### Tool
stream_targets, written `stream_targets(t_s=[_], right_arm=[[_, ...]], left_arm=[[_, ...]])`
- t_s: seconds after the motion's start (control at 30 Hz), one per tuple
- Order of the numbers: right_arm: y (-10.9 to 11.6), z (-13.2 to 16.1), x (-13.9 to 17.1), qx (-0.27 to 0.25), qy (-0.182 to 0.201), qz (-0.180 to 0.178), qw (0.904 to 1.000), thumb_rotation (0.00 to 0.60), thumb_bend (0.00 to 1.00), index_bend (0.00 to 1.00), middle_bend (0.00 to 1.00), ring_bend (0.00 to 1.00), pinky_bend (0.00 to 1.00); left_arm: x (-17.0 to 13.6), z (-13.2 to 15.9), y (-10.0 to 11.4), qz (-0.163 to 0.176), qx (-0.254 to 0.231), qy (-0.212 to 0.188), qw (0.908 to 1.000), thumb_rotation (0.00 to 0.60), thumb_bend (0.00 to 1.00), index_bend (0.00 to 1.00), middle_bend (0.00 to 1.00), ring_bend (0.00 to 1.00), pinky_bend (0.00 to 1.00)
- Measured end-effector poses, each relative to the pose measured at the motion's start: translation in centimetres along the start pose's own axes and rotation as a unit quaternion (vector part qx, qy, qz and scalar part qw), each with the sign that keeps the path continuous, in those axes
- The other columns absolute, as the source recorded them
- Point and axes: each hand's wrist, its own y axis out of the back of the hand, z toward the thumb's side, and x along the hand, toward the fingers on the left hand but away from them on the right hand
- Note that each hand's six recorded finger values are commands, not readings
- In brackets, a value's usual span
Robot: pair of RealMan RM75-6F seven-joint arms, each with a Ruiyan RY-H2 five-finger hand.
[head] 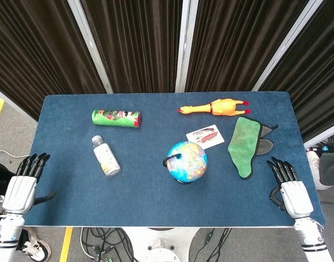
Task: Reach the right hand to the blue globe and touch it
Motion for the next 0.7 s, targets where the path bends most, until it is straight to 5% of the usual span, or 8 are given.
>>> stream_targets(t_s=[0.33, 0.7], right_arm=[[-1.0, 0.9, 0.1, -0.017, 0.015, 0.024, 0.9995, 0.394, 0.99, 0.00, 0.00, 0.00, 0.00], [-1.6, 5.2, -1.2, -0.041, 0.086, 0.050, 0.9942, 0.393, 0.99, 0.00, 0.00, 0.00, 0.00]], left_arm=[[-0.2, -0.1, -0.5, -0.007, -0.003, 0.002, 1.0000, 0.600, 0.00, 0.06, 0.05, 0.00, 0.08], [-0.8, -0.8, -1.2, -0.016, -0.005, 0.012, 0.9998, 0.600, 0.00, 0.06, 0.05, 0.00, 0.08]])
